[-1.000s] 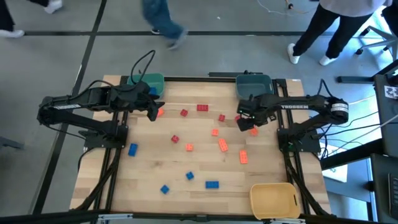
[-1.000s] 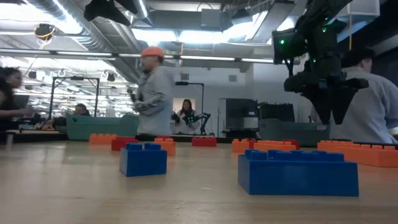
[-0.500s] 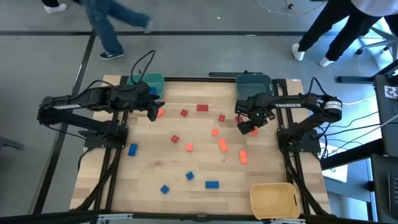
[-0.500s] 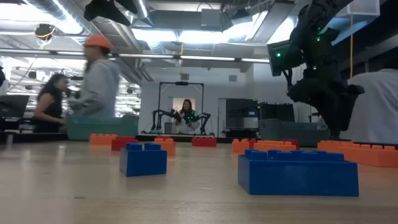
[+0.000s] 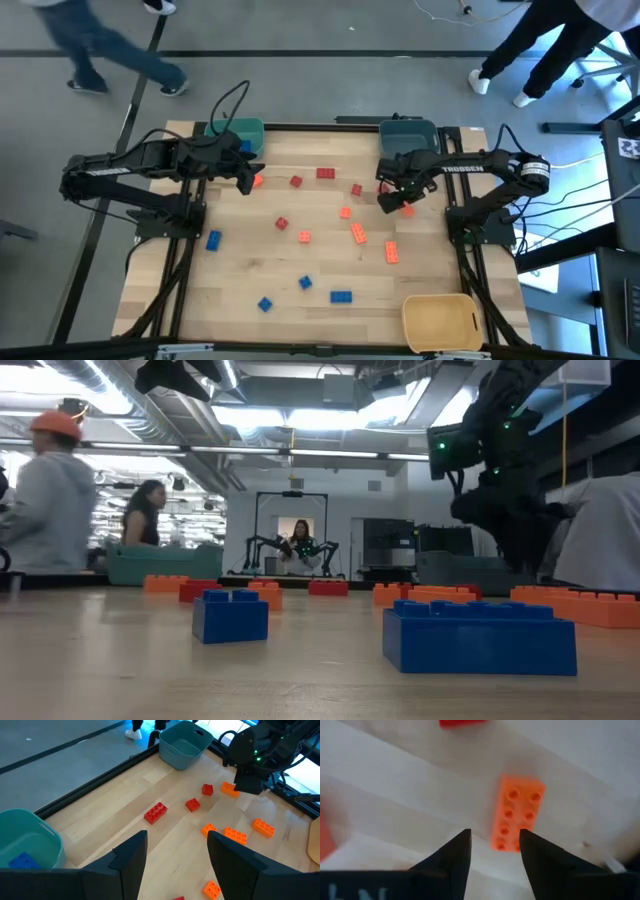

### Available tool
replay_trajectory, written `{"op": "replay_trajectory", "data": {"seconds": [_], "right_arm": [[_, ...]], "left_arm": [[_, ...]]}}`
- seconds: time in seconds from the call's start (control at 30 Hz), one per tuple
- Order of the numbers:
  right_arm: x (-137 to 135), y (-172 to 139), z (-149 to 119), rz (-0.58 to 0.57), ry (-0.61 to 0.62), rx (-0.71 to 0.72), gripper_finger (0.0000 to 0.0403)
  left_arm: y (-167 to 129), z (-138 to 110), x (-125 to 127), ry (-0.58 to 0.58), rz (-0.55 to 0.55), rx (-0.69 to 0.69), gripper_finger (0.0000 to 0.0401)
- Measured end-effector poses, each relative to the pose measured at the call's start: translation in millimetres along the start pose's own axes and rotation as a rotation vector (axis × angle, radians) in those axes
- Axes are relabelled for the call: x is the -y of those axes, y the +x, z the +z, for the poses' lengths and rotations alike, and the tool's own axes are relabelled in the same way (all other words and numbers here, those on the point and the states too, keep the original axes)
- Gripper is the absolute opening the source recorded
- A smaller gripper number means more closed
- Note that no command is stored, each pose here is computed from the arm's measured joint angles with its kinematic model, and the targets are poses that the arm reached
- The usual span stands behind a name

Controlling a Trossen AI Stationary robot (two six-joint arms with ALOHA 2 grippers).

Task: Sort & place blocks by color
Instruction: Put the orange game piece into the blue bin

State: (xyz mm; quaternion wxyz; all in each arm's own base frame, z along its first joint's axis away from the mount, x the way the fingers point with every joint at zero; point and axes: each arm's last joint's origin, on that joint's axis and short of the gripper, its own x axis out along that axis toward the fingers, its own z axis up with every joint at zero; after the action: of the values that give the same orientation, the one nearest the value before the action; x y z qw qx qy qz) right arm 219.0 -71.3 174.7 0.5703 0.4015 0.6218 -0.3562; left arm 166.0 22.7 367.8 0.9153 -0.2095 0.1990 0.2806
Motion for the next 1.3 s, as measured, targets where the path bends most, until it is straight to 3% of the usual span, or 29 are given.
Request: {"op": "replay_trajectory", "data": {"seconds": [0.2,0.9,1.3], "right_arm": [[14,13,-2,-0.046,0.097,-0.045,0.0169],[15,22,2,0.032,0.075,-0.028,0.0169],[18,50,7,0.038,0.099,-0.085,0.017]], "left_arm": [[0,0,0,0.0,0.0,0.0,0.0202],[0,0,0,0.001,0.0,0.001,0.0202],[0,1,0,-0.001,-0.002,0.006,0.0202]]}}
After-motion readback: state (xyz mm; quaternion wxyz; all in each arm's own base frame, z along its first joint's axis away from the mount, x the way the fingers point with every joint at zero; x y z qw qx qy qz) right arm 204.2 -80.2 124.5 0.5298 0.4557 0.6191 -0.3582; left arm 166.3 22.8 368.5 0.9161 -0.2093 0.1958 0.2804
